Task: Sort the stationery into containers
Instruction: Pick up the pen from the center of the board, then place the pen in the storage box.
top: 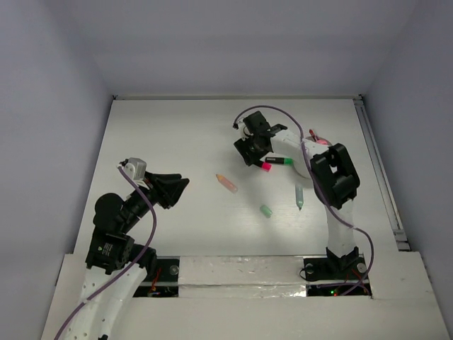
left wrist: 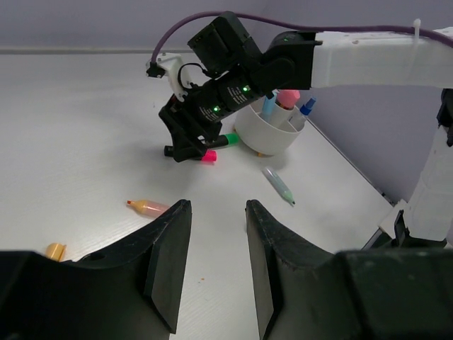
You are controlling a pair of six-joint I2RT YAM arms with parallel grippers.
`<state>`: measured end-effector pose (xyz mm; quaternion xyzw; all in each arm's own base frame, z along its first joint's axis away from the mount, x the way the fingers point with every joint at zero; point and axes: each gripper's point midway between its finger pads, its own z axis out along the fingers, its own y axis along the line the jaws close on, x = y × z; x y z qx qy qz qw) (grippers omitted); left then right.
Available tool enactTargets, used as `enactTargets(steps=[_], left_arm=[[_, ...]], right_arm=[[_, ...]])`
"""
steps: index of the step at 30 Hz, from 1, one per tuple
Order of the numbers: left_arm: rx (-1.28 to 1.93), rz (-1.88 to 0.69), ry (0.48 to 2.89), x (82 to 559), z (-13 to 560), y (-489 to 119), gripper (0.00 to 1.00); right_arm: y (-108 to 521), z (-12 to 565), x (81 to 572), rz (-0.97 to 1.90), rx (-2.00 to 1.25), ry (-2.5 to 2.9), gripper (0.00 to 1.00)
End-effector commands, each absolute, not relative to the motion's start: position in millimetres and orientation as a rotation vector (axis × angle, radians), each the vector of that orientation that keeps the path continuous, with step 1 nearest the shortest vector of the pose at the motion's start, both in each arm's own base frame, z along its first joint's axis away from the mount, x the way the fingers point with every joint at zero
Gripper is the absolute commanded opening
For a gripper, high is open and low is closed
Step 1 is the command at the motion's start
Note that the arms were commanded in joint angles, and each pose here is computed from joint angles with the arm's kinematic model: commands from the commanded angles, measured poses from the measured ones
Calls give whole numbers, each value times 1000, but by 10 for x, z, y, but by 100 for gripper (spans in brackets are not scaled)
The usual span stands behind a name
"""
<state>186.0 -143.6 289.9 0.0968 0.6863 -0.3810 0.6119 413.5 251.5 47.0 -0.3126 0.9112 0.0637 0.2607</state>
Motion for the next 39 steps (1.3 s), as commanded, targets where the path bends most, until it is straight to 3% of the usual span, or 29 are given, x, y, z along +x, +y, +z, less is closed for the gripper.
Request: enactTargets(steps=[1,7,11,12,13,20,22,25,31,39], left_arm=[[231,-877,1530,1882,3054,-1436,33],[230,-878,1537,1893,3042,-1439,33],[225,-876,1537,1895,3042,-1433,33],[226,-877,1537,1890,3042,-1434,33],[227,-877,1535,1889,3041,-1433,33],[232,-879,1532,1881,3047,-1438,33],[233,-879,1530,1878,3050,-1437,33],[232,-881,1534,1882,3044,-1441,33],[240,-883,1521,1857,3069,-1441,33],[246,-887,1517,1843,3078,-1447,33]], right_arm=[[2614,468,4178,184,-948,2457,63],[2641,195,4200,181,-983,2505,57],[2689,177,4206,208,-976,2517,41],[2699,194,4210,214,-965,2514,29],[2715,250,4215,226,-958,2500,24],[2783,717,4322,256,-875,2385,6],[2830,1090,4422,275,-801,2287,3],[2809,1648,4556,266,-663,2144,1],[2188,2562,4858,138,-241,1899,0],[1201,2794,5031,-29,110,1784,0]])
